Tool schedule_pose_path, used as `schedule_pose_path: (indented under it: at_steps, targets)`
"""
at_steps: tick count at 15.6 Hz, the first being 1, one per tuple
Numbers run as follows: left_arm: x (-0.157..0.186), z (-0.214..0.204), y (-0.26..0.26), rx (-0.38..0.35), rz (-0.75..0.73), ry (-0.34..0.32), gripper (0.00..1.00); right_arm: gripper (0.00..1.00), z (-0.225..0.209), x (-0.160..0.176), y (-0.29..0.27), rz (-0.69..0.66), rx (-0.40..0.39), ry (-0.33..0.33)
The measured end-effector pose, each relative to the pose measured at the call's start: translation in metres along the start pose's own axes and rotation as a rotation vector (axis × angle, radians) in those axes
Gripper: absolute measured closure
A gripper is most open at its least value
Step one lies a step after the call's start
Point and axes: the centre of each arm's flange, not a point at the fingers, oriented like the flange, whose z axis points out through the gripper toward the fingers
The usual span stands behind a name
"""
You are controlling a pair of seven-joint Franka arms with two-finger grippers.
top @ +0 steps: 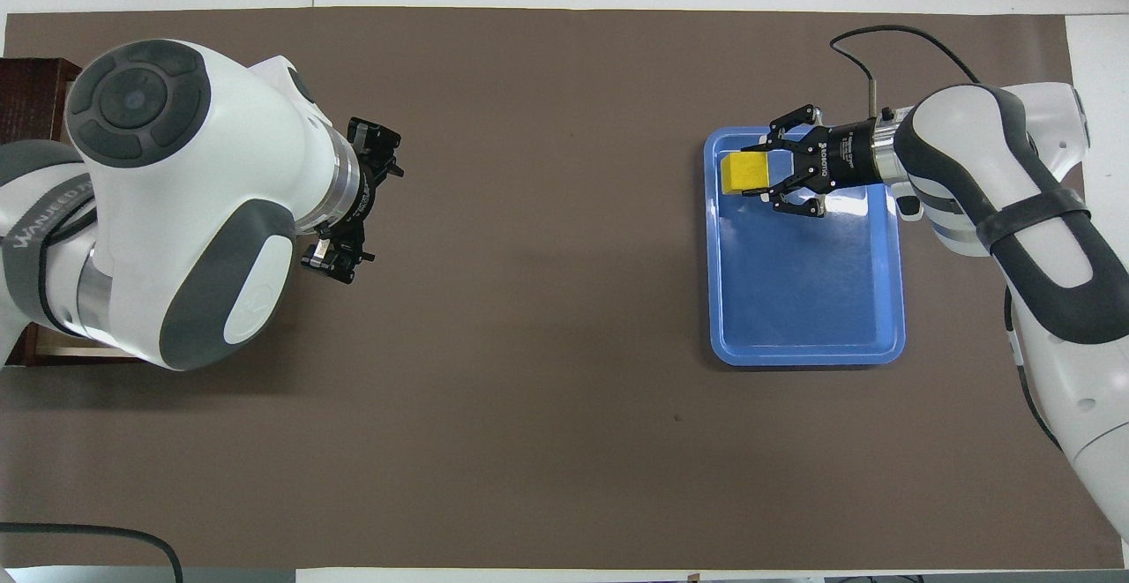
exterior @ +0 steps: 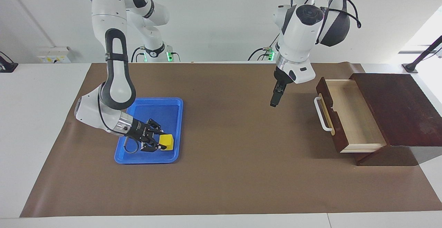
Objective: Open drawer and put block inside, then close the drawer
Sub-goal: 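Lift the block with the right gripper toward the approaching left gripper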
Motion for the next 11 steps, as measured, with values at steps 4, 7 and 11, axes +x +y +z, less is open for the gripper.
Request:
schedule_pose_path:
  at_steps: [4,7,11]
  targets:
    - [-0.014,0.019,0.017,0.017,-0.142,-0.018,0.00,0.45,0.000,-0.070,-0.024,0.011,-0.011,-0.012]
    - [-0.039,0.012,0.039,0.026,-0.132,-0.036,0.00,0.45,0.022,-0.128,-0.027,-0.007,-0.033,-0.022]
    - [-0.088,0.023,0.045,0.019,-0.154,-0.055,0.00,0.45,0.068,-0.185,-0.013,-0.032,-0.085,-0.025]
